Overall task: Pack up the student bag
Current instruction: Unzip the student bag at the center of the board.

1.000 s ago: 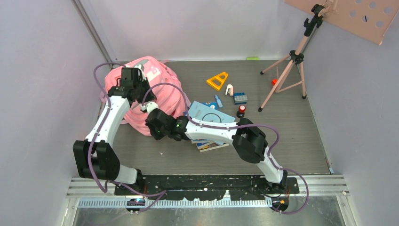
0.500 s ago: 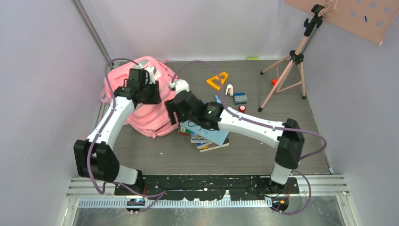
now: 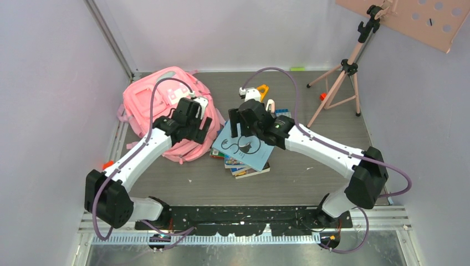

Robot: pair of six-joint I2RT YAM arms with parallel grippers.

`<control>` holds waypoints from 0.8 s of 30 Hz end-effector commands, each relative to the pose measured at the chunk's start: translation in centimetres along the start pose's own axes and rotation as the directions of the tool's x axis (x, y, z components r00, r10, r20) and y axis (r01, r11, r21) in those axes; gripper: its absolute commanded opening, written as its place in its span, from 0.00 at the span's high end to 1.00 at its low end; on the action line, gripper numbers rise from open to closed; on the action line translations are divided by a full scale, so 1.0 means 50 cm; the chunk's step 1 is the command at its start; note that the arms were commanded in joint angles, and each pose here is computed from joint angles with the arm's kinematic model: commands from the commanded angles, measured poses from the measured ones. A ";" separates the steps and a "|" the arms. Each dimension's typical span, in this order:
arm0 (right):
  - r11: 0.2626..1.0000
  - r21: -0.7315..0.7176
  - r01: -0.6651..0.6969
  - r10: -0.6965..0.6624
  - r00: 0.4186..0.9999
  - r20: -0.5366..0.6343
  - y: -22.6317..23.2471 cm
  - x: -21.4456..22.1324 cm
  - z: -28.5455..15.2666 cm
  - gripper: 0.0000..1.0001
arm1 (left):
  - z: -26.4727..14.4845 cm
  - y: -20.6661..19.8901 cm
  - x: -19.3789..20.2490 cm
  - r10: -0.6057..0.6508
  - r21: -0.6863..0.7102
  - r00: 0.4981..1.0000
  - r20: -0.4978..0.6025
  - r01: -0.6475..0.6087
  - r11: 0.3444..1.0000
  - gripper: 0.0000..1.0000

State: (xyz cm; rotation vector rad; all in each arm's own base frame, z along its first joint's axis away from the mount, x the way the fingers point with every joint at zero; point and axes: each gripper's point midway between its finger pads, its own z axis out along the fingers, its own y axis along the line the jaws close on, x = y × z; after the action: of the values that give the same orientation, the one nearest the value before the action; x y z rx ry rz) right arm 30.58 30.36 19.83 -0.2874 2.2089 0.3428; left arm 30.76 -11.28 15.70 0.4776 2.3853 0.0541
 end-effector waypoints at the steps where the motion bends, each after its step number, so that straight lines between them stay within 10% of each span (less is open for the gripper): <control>1: 0.996 -0.060 -0.073 0.078 0.994 0.072 0.011 -0.040 -0.034 0.15 | 0.009 0.002 0.010 0.072 -0.064 0.997 -0.032 -0.074 0.995 0.12; 24: 0.990 -0.100 -0.103 0.112 0.989 0.092 0.021 -0.048 -0.042 0.15 | 0.045 -0.009 0.099 0.096 -0.071 0.974 -0.205 -0.113 0.991 0.24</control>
State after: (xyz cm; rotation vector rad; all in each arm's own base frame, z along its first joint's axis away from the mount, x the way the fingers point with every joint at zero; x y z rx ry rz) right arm 29.84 30.76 19.82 -0.2497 2.2070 0.4366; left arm 30.00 -9.81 11.96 0.5615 2.4783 0.3095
